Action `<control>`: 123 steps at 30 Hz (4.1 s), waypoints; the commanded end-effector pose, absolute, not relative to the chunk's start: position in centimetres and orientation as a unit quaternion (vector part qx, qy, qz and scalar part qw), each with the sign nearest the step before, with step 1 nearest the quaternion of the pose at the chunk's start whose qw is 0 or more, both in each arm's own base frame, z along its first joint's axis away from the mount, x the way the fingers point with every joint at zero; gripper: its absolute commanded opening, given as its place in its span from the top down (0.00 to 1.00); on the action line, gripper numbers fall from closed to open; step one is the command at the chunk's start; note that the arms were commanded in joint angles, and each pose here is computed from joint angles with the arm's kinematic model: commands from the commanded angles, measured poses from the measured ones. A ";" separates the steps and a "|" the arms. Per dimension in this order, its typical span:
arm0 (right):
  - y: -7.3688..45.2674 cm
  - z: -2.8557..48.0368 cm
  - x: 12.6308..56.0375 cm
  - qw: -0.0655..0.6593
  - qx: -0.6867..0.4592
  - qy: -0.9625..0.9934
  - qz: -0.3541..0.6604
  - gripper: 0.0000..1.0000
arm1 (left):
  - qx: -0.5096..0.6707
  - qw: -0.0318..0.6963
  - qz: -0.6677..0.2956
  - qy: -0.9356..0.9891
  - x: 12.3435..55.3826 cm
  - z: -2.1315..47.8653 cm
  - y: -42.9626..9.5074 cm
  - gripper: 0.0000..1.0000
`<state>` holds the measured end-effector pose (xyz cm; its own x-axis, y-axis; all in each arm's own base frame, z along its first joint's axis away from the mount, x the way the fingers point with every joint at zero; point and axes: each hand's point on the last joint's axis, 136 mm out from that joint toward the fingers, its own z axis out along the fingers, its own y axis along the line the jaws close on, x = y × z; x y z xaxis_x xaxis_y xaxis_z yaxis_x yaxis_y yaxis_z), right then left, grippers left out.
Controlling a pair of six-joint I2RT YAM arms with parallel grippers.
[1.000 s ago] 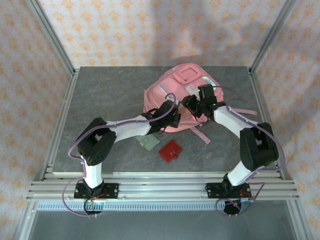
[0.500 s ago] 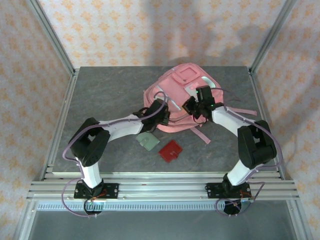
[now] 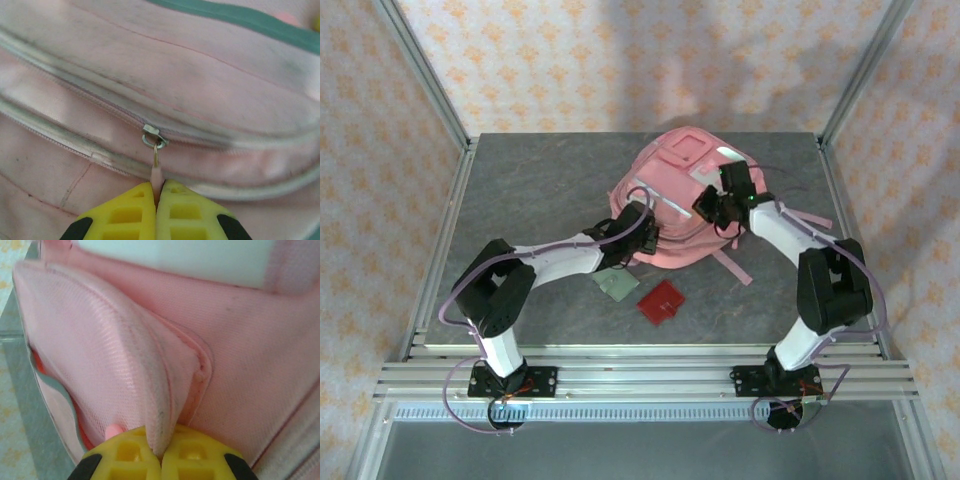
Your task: Pack the student bag
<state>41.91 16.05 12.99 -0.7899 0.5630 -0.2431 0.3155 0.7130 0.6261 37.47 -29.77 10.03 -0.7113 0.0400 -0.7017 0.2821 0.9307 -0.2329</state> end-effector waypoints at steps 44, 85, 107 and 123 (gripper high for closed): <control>11.6 14.2 41.4 0.317 0.309 0.849 0.289 1.00 | -0.014 0.370 -0.134 0.919 40.7 9.4 -22.3 1.00; 13.3 14.4 42.3 0.296 0.302 0.841 0.338 0.56 | 0.105 0.382 -0.171 0.902 38.1 12.4 -32.5 0.61; 14.3 13.7 43.9 0.284 0.296 0.844 0.344 0.57 | 0.149 0.347 -0.067 0.924 41.2 6.5 -33.2 0.88; 16.6 11.4 42.9 0.235 0.297 0.849 0.369 0.54 | 0.152 0.364 -0.088 0.915 40.7 9.1 -32.5 1.00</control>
<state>43.19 15.57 11.15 -0.6997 0.6866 -0.1974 0.3415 0.5642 0.7517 40.30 -33.54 7.04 -0.7111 0.2193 -0.6680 0.3450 0.9367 -0.0597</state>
